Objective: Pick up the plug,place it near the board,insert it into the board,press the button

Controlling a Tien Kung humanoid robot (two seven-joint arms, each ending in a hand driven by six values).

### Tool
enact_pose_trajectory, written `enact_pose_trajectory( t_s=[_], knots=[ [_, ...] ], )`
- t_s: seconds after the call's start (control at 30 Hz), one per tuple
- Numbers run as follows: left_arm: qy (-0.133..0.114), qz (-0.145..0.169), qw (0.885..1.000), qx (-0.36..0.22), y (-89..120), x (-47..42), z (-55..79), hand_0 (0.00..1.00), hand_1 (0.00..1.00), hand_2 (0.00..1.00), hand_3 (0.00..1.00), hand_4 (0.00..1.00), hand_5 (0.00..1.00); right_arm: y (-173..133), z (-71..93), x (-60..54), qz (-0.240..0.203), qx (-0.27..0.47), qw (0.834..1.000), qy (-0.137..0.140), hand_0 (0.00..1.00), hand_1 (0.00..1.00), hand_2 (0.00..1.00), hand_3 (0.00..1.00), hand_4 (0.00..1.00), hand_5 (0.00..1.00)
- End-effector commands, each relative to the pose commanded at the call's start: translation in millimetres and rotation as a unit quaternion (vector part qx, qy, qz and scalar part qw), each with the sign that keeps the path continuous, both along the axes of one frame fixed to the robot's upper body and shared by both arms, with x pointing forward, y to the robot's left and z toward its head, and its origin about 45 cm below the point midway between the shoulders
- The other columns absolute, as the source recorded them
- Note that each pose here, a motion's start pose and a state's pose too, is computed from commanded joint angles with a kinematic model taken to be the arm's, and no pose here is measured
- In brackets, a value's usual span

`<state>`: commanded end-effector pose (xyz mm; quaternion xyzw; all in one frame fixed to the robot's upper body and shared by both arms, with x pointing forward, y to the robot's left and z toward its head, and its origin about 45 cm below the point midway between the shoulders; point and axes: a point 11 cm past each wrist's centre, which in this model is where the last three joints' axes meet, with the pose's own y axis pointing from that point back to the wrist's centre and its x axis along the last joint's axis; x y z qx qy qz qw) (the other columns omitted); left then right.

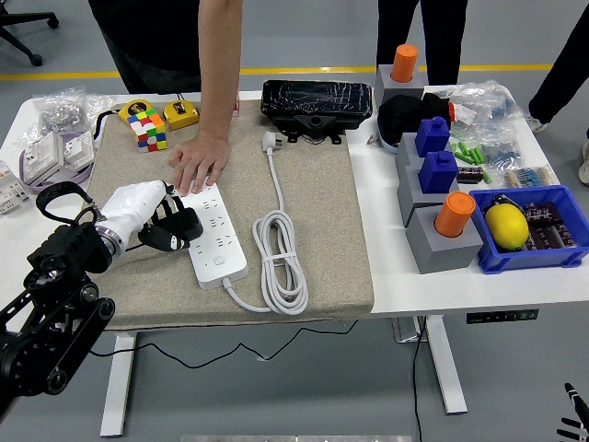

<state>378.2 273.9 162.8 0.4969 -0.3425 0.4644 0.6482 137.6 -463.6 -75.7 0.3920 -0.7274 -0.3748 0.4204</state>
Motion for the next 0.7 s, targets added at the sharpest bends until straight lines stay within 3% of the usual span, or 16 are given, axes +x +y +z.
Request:
enact_pose_trajectory(
  t_s=[0.23, 0.27, 0.43, 0.47, 0.7],
  knots=[
    [-0.013, 0.003, 1.0, -0.002, 0.7, 2.1, 5.0, 0.25, 0.147, 0.402, 0.513, 0.878, 0.034, 0.3, -0.3, -0.4, 0.0, 0.0, 1.0, 0.0, 0.803, 0.747, 0.727, 0.764, 0.998, 0.998],
    [-0.015, 0.003, 1.0, -0.003, 0.5, 2.1, 5.2, 0.242, 0.103, 0.218, 0.432, 0.852, 0.01, 0.3, -0.3, -0.5, 0.0, 0.0, 1.0, 0.0, 0.803, 0.747, 0.727, 0.764, 0.998, 0.998],
    [-0.02, 0.005, 1.0, -0.005, -0.8, 2.6, 7.3, 0.242, 0.103, 0.218, 0.432, 0.852, 0.01, -0.3, -0.3, -1.4, 0.0, 0.0, 1.0, 0.002, 0.803, 0.747, 0.727, 0.764, 0.998, 0.998],
    [-0.02, 0.005, 1.0, -0.005, -0.8, 2.8, 7.7, 0.239, 0.085, 0.178, 0.323, 0.819, 0.018, -0.3, -0.3, -1.5, 0.0, 0.0, 1.0, 0.002, 0.802, 0.747, 0.726, 0.764, 0.998, 0.998],
    [-0.012, 0.0, 1.0, -0.003, -1.0, 1.2, 4.9, 0.239, 0.083, 0.172, 0.285, 0.802, 0.025, -0.3, -0.6, -2.3, -0.001, 0.0, 1.0, 0.002, 0.802, 0.747, 0.726, 0.763, 0.998, 0.998]
  ],
)
